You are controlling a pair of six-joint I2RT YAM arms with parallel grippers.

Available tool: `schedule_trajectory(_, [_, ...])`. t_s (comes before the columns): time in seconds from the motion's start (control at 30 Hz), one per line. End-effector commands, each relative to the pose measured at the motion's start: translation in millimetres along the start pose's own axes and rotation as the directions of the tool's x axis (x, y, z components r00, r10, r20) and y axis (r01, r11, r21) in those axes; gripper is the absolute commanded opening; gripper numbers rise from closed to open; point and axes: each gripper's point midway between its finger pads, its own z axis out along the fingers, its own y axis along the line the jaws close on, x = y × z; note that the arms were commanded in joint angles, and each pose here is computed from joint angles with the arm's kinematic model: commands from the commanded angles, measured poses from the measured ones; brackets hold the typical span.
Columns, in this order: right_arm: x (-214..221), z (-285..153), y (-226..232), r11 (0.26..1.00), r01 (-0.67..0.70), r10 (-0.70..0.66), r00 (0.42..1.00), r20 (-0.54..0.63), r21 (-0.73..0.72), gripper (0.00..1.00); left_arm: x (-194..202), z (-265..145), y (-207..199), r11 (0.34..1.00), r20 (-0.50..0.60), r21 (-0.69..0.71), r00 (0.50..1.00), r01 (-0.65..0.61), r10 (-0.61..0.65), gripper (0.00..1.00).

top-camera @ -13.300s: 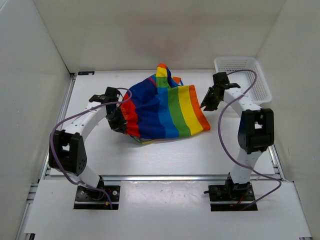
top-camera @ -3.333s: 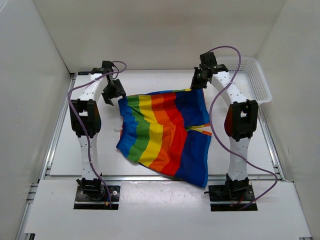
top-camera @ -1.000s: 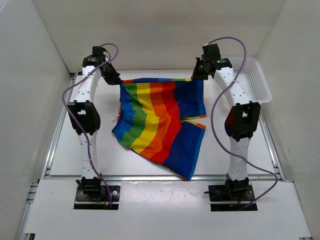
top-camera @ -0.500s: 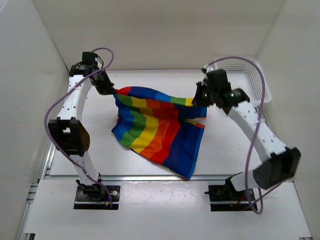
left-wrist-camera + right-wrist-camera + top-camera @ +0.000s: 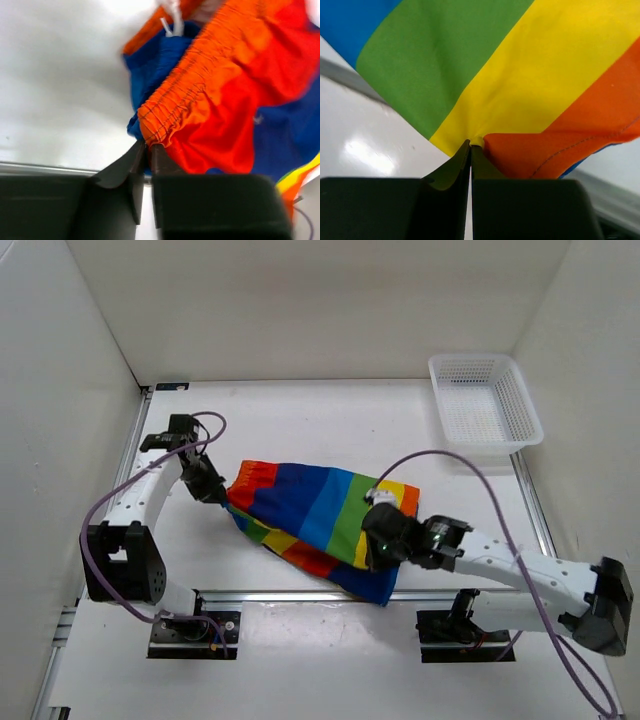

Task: Fold and stack the shorts
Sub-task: Fold the shorts

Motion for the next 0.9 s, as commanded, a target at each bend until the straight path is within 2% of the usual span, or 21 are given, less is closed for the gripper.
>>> schedule_trajectory(0.0, [63,13,-16,0.990,0.013,0.007,0.990,-0.142,0.143,0.01,-10,13,19,0.998,0.080,-0.052,0.996,0.037,-0.033,0.24])
schedule_trajectory(0.07, [89,23,-17,0.981,0.064,-0.022,0.976,-0.216,0.186,0.01,-6,22,20,0.998,0.049,-0.055,0.998,0.039,-0.036,0.51])
schedule_trajectory(0.1, [99,26,-18,0.978,0.070,-0.019,0.968,-0.250,0.198,0.05,-1,26,21,0.998,0.025,-0.057,0.999,0.041,-0.040,0.65])
schedule_trajectory(0.13, [106,30,-20,0.972,0.086,-0.023,0.962,-0.274,0.221,0.24,1,27,18,0.998,0.021,-0.055,0.999,0.028,-0.027,0.89])
schedule_trajectory(0.17, [110,27,-17,0.970,0.113,-0.048,0.957,-0.286,0.215,0.36,1,24,17,0.998,0.029,-0.049,0.999,0.027,-0.025,1.00])
schedule_trajectory(0.23, [96,21,-18,0.962,0.115,-0.056,0.970,-0.235,0.246,0.49,1,16,13,1.000,0.056,-0.028,0.998,0.014,-0.012,1.00])
schedule_trajectory(0.3, [76,5,-12,0.968,0.088,-0.050,0.985,-0.165,0.234,0.68,-4,8,10,1.000,0.087,-0.018,0.996,0.010,-0.009,1.00])
schedule_trajectory(0.33, [68,0,-11,0.971,0.069,-0.040,0.991,-0.129,0.230,0.72,-5,5,9,1.000,0.096,-0.012,0.995,0.009,-0.008,0.97])
schedule_trajectory(0.37, [60,-6,-12,0.972,0.041,-0.020,0.995,-0.096,0.231,0.72,-5,5,9,1.000,0.096,-0.012,0.995,0.009,-0.008,0.82])
schedule_trajectory(0.43, [51,-20,-13,0.977,-0.024,0.032,0.999,-0.036,0.214,0.76,-5,5,9,1.000,0.096,-0.012,0.995,0.009,-0.008,0.70])
schedule_trajectory(0.47, [48,-23,-15,0.976,-0.055,0.060,0.998,-0.013,0.213,0.79,1,11,11,1.000,0.075,-0.023,0.997,0.003,-0.001,0.69])
schedule_trajectory(0.5, [44,-30,-12,0.979,-0.093,0.092,0.996,0.012,0.180,0.80,5,14,14,0.999,0.062,-0.031,0.998,0.005,-0.003,0.69])
schedule_trajectory(0.53, [49,-28,-21,0.971,-0.129,0.129,0.992,0.012,0.201,0.82,6,19,10,1.000,0.056,-0.019,0.998,-0.006,0.007,0.80])
schedule_trajectory(0.63, [64,-25,-30,0.954,-0.224,0.231,0.973,-0.008,0.200,0.85,13,40,10,1.000,0.003,-0.021,1.000,-0.021,0.021,0.99])
schedule_trajectory(0.7, [71,-24,-33,0.946,-0.258,0.266,0.964,-0.018,0.198,0.91,14,57,1,0.996,-0.019,0.028,0.997,-0.079,0.079,0.99])
schedule_trajectory(0.77, [82,-20,-37,0.934,-0.280,0.297,0.954,-0.044,0.220,0.96,23,84,2,0.993,-0.099,-0.007,0.988,-0.120,0.119,0.99])
schedule_trajectory(0.87, [86,-13,-39,0.930,-0.288,0.306,0.951,-0.045,0.230,0.97,22,102,-11,0.988,-0.149,-0.006,0.977,-0.155,0.152,0.99])
